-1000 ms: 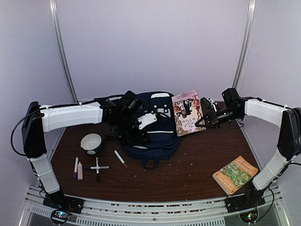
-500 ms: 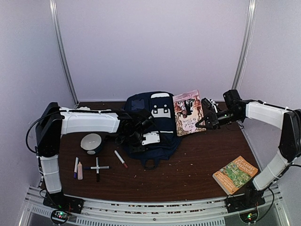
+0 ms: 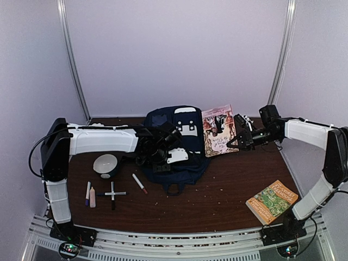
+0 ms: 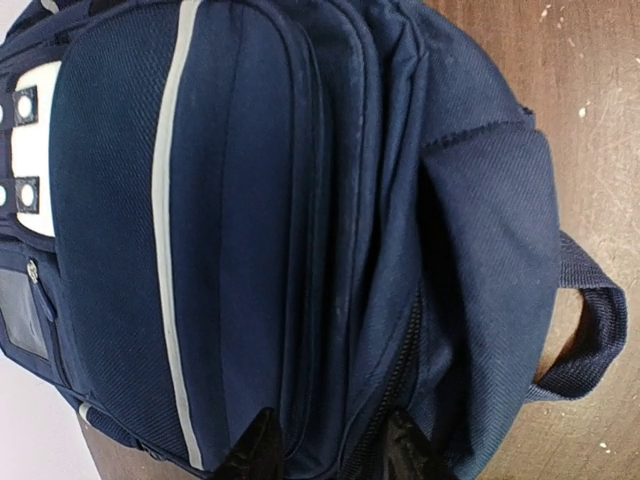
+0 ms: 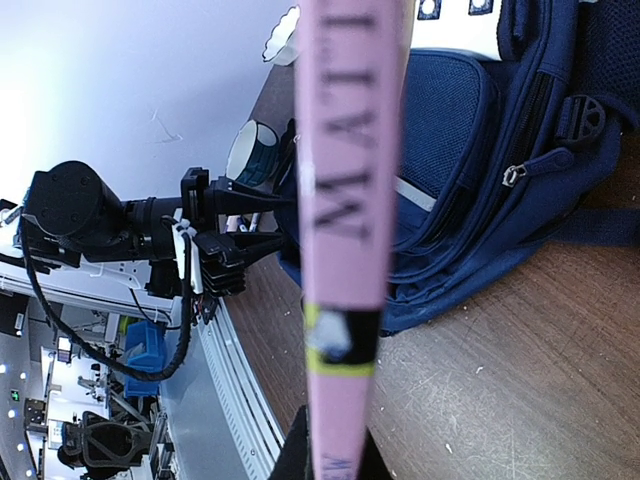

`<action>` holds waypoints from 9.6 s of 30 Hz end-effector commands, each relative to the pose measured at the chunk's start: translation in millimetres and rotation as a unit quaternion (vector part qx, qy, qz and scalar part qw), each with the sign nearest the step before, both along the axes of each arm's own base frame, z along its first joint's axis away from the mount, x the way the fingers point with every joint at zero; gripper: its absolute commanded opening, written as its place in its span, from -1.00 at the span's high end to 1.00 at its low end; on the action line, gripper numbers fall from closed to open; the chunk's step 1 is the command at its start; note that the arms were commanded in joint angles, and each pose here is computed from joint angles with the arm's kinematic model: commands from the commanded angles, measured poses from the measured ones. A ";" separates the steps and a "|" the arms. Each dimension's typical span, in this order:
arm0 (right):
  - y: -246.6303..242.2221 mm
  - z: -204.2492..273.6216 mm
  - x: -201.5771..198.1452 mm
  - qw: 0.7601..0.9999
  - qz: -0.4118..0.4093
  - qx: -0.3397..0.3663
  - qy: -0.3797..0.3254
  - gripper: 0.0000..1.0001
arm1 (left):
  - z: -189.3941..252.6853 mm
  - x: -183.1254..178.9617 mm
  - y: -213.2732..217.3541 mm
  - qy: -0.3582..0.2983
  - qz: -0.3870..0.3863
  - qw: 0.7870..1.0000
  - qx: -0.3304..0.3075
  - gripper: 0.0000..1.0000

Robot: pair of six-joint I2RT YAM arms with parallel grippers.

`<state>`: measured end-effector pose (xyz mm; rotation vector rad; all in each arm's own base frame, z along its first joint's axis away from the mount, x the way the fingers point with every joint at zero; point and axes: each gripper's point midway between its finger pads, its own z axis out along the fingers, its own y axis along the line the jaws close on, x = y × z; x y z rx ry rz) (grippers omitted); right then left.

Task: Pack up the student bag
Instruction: Pick up the largest pocket of the bag from the student bag, then place the book in the largest pocket of the bag, then move the book to the largest pocket of the bag.

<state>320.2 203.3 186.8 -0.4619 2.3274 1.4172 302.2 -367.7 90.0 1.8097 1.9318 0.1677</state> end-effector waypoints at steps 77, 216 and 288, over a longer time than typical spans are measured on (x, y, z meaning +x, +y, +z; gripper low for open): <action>12.9 50.9 -105.4 0.990 -0.003 0.103 0.091 1.00 | 238.5 143.5 -58.6 -0.245 0.154 0.874 -0.390 1.00; 120.5 -69.2 11.5 0.994 0.013 -0.097 0.052 0.09 | 272.9 40.5 -9.9 -0.236 0.091 0.863 -0.438 1.00; 144.6 -112.1 110.2 0.762 0.189 -0.461 -0.413 1.00 | 261.5 27.1 -2.9 -0.204 0.089 0.870 -0.440 1.00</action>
